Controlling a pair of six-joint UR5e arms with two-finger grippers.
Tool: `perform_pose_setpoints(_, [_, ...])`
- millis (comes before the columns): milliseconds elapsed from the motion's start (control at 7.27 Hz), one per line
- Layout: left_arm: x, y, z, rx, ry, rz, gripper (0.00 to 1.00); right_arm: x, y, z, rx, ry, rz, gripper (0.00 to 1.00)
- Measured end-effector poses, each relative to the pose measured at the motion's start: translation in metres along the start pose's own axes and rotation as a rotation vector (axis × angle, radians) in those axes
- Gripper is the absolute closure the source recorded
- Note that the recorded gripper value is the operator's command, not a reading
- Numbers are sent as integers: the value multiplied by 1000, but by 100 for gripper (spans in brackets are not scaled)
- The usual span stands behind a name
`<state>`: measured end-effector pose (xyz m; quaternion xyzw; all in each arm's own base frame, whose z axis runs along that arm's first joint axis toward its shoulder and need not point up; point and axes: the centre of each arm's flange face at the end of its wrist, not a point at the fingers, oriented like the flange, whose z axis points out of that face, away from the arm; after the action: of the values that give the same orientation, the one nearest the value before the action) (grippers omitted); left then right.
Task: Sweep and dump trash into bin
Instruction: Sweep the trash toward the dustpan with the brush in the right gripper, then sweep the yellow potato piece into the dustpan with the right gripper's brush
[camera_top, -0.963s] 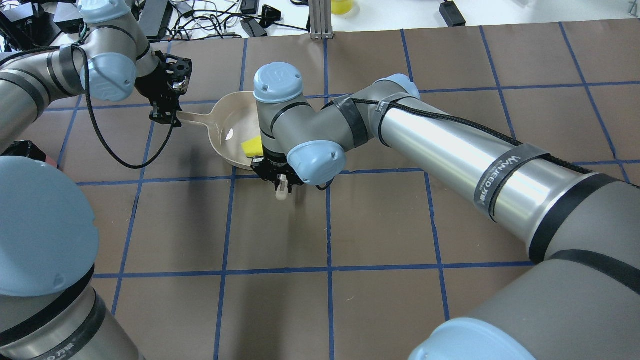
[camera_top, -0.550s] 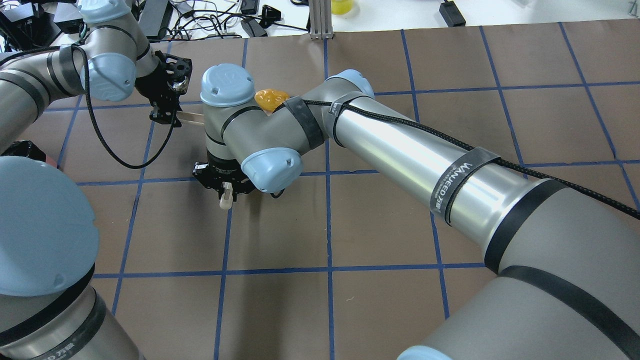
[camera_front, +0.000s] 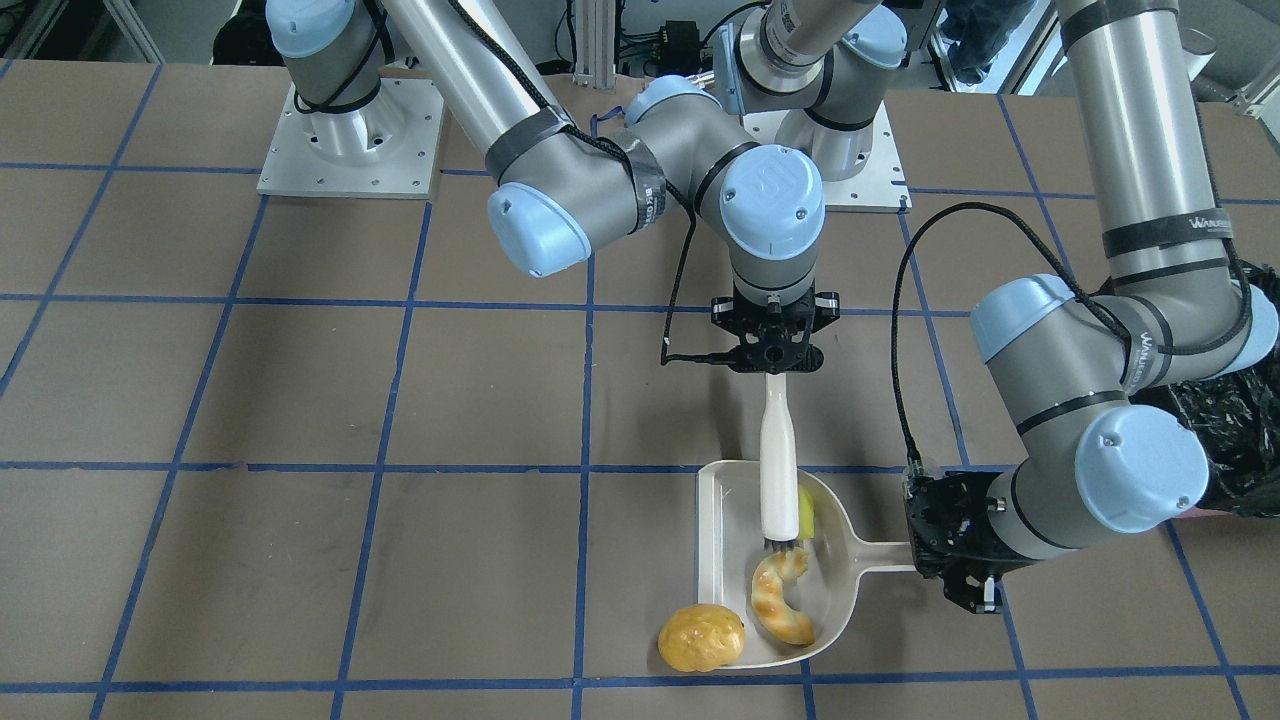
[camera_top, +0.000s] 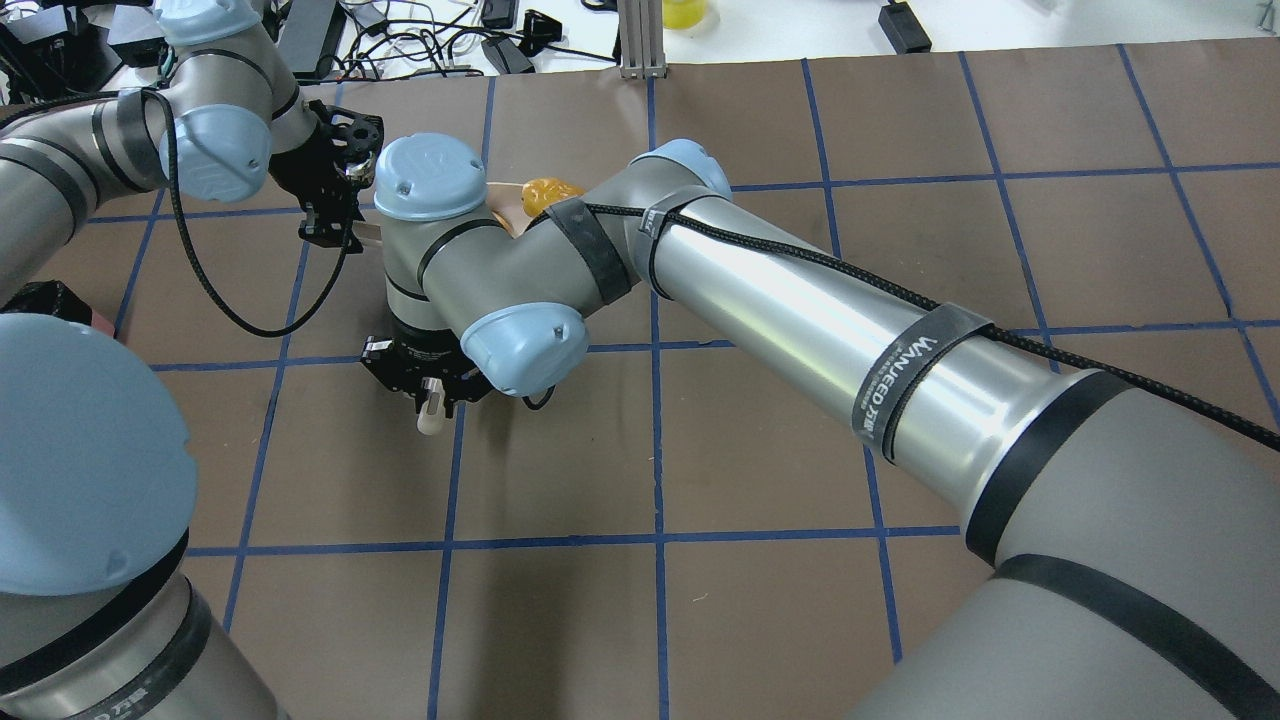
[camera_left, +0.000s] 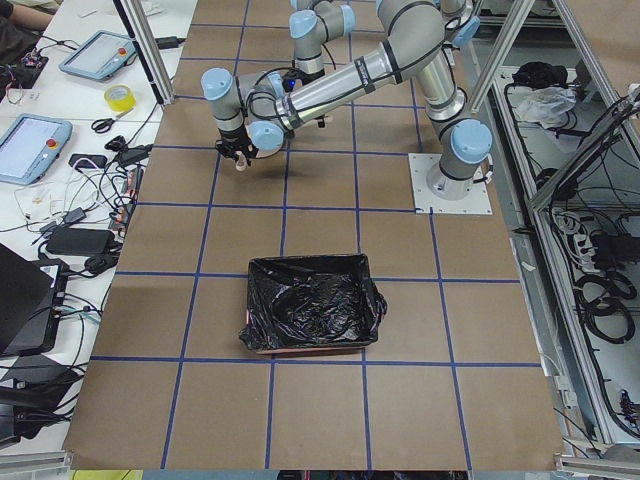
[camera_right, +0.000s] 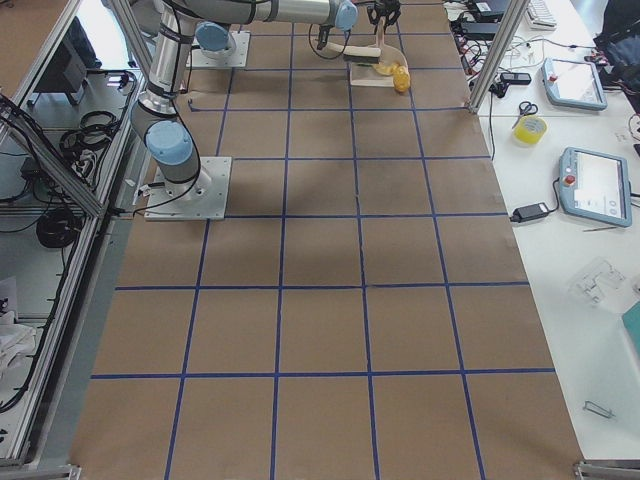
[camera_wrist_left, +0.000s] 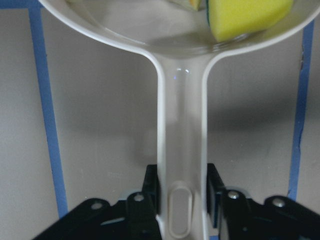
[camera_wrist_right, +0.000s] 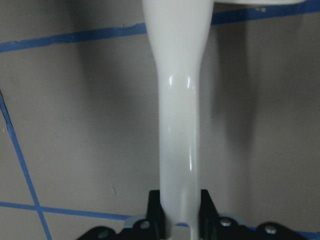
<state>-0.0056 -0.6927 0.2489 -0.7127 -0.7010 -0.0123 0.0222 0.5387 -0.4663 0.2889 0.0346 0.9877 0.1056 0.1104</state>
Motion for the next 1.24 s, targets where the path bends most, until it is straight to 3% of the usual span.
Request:
perform_pose_setpoints(413, [0,0,2,0,6,-6,93,52,-25,-58,46,101,-1,100])
perform_pose_setpoints(688, [-1,0,5,-3,13,-38,93,96,-62,-78,85,166,-67,100])
perform_pose_setpoints(963, [0,0,6,-14,26,-83,93,144,-111,-72,79,229,-161,100])
perform_pose_setpoints(1238, [0,-7,5,-29,29,-85,93,176,-154,-68,115,256,-247,100])
